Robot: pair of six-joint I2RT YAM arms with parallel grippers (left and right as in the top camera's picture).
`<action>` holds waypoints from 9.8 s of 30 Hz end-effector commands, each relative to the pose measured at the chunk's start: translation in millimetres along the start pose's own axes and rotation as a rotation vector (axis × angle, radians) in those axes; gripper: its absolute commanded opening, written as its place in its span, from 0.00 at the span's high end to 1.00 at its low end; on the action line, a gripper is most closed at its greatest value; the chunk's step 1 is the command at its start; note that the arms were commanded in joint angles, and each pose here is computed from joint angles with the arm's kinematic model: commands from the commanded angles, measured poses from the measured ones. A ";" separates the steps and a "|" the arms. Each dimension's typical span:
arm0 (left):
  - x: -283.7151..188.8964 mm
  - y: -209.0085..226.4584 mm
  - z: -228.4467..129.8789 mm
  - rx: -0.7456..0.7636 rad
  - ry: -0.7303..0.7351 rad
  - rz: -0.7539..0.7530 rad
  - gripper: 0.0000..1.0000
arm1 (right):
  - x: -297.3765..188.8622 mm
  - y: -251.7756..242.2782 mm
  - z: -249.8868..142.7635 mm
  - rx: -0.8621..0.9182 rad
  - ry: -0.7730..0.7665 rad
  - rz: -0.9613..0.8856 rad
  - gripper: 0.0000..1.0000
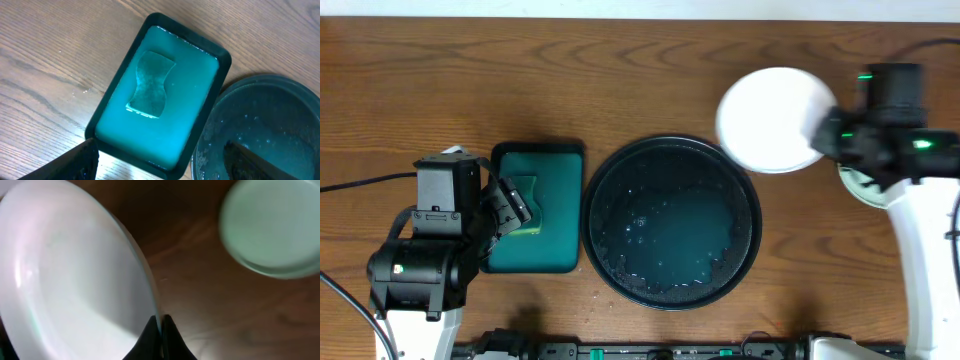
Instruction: Clean dirty plates on tray and stack at the side
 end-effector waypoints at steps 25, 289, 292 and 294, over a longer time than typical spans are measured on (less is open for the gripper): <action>1.9 0.8 -1.9 -0.002 0.008 0.006 0.20 | 99.6 -250.0 -52.0 0.796 0.222 -0.285 0.98; 105.9 44.9 -79.0 0.279 -0.741 -0.392 0.20 | 33.6 -25.3 -182.7 -0.496 -0.891 0.395 0.01; 105.9 44.9 -79.0 0.279 -0.741 -0.392 0.20 | 33.6 -25.3 -182.8 -0.558 -0.906 0.367 0.01; 105.9 44.9 -79.0 0.279 -0.741 -0.392 0.20 | 33.6 -25.2 -182.8 -0.578 -0.911 0.358 0.01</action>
Point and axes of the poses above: each gripper's point midway between its finger pads, its own x axis out along the fingers, its own y axis along the line the jaws close on, z = x × y, the point moved 7 cm from there along -x, back along the fingers, and after that the axes turned 8 degrees about -x, right-handed, at the moved point
